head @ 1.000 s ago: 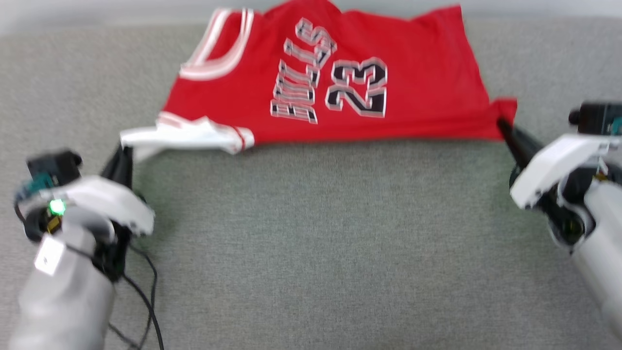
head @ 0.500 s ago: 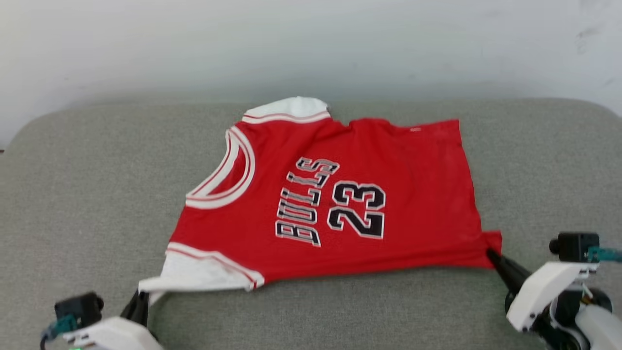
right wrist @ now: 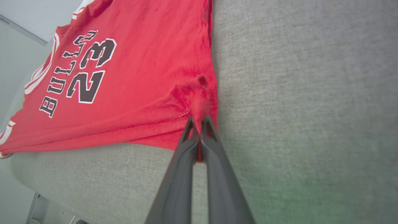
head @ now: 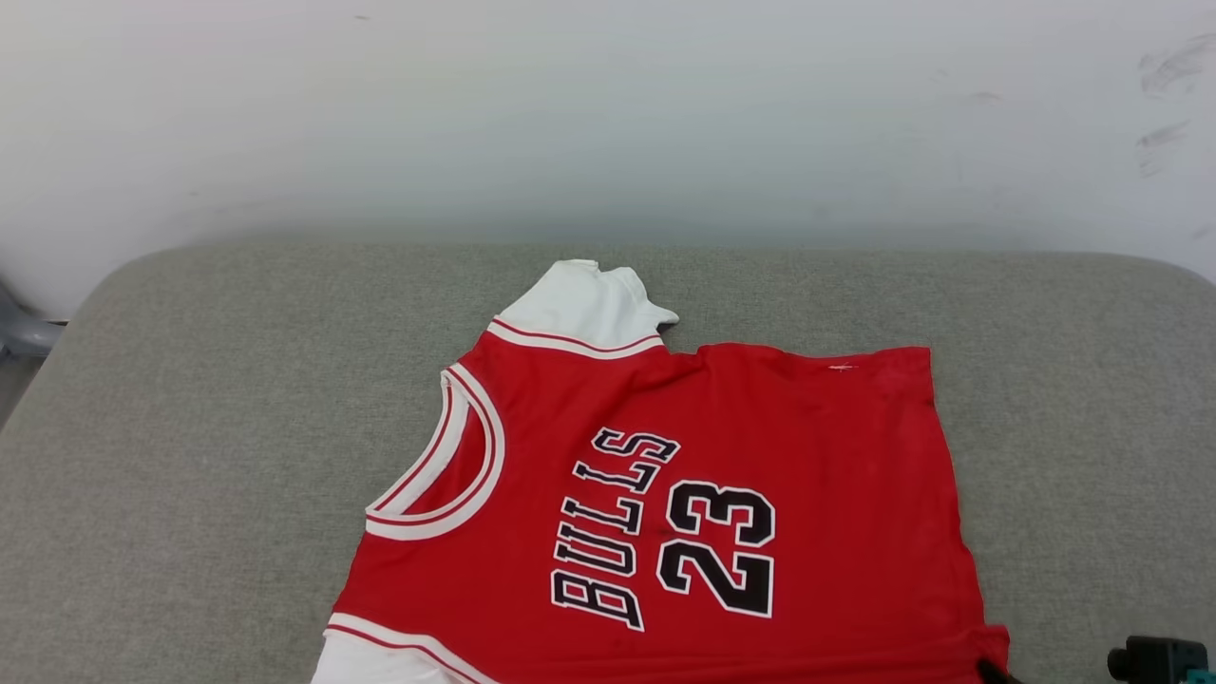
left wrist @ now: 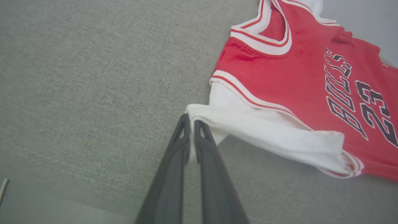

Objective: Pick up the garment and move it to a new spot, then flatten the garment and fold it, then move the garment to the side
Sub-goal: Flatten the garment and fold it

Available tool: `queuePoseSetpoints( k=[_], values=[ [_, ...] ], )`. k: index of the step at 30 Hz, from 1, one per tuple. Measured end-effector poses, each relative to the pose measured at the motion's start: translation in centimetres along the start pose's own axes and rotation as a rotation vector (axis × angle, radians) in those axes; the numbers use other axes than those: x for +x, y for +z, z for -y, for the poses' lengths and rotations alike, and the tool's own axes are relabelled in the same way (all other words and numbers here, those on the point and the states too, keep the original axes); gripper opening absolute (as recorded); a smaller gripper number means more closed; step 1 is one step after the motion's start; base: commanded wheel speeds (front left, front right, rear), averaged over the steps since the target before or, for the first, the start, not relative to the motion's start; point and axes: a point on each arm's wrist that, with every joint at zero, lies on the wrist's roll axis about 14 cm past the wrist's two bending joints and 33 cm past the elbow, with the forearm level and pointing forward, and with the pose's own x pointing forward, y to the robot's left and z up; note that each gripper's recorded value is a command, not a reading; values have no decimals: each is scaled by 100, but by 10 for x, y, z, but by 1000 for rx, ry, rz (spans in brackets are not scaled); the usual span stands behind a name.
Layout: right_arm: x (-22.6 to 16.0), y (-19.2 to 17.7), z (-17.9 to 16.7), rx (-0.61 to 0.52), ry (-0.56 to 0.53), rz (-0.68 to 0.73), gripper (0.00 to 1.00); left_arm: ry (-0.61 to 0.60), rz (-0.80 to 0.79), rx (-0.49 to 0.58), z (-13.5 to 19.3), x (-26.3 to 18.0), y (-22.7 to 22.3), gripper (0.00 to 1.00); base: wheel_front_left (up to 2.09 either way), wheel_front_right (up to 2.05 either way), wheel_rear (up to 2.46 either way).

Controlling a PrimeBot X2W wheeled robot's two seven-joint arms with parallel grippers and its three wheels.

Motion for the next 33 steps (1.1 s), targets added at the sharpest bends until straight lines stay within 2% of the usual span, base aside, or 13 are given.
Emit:
queuePoseSetpoints(
  k=[4,7,15,19,26,33],
  values=[
    [-8,-4,2,3,-10,-4,0,-1,21,-6,2,-7,8,0,0,0,0],
    [-6,9,-3,-33,-2,20,0,-21,48,8,8,-5,20,0,0,0,0],
    [10,49,-18,-161,-1,40,0,-144,173,54,51,30,75,0,0,0,0],
    [24,67,-28,-196,4,45,0,-179,189,73,66,51,88,0,0,0,0],
    [50,78,-33,-232,0,8,0,-210,140,92,82,92,86,0,0,0,0],
    [73,55,-28,-215,-8,-87,0,-207,23,97,82,123,54,0,0,0,0]
  ],
)
